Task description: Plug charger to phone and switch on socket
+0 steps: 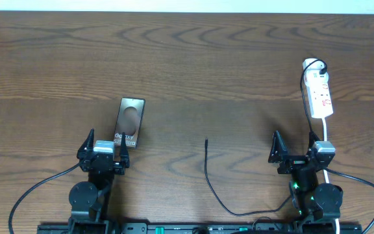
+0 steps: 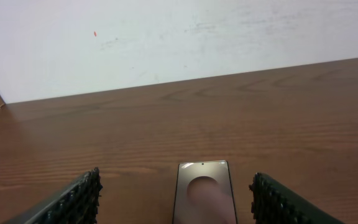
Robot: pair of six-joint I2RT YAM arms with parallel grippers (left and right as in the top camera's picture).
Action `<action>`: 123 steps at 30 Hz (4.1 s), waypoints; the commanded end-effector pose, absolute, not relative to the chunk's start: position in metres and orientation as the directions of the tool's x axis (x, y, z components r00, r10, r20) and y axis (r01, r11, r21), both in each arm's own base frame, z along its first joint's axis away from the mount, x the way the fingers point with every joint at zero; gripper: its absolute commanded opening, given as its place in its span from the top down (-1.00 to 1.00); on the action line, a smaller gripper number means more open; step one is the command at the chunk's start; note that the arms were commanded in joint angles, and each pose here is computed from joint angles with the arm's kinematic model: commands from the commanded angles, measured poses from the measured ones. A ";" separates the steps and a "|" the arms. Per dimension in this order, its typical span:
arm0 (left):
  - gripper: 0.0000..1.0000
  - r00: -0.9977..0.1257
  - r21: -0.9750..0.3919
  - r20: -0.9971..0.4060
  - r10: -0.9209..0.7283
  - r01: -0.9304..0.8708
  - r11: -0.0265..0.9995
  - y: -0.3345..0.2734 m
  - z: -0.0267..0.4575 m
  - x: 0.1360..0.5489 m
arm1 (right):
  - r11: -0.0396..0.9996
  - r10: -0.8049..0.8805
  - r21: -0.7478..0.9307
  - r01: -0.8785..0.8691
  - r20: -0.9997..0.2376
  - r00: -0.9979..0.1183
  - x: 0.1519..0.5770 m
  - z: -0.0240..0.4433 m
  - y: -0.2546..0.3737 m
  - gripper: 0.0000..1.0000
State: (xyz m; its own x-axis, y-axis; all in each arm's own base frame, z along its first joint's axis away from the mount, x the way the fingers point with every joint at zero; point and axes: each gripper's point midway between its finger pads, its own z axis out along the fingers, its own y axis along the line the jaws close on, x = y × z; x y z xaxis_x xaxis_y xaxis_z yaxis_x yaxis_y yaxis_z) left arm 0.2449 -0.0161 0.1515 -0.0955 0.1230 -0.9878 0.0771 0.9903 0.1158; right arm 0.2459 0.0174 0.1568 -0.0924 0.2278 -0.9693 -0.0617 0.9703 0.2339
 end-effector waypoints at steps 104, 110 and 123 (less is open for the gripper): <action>-0.96 -0.983 0.000 -0.137 0.122 0.123 0.992 -0.024 0.145 0.367 | 0.971 0.223 0.230 -0.066 -0.970 -0.099 0.246 0.155 0.019 -0.99; 0.01 -0.989 -0.004 -0.080 0.122 0.123 0.992 -0.024 0.119 0.372 | 0.971 0.223 0.230 -0.066 -0.970 -0.099 0.246 0.155 0.019 -0.99; -1.00 -0.993 -0.017 -0.067 0.101 0.103 0.995 -0.027 0.103 0.380 | 0.971 0.223 0.230 -0.066 -0.970 -0.099 0.246 0.155 0.019 -0.99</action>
State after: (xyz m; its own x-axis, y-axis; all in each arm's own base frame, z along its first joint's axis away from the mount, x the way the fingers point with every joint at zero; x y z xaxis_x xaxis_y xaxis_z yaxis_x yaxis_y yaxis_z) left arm 0.3733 -0.0266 0.1020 -0.9908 0.1267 -0.0480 0.1273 0.9918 -0.0079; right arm 0.2462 0.0163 0.1556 -0.0957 0.2277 -0.9690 -0.0543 0.9708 0.2335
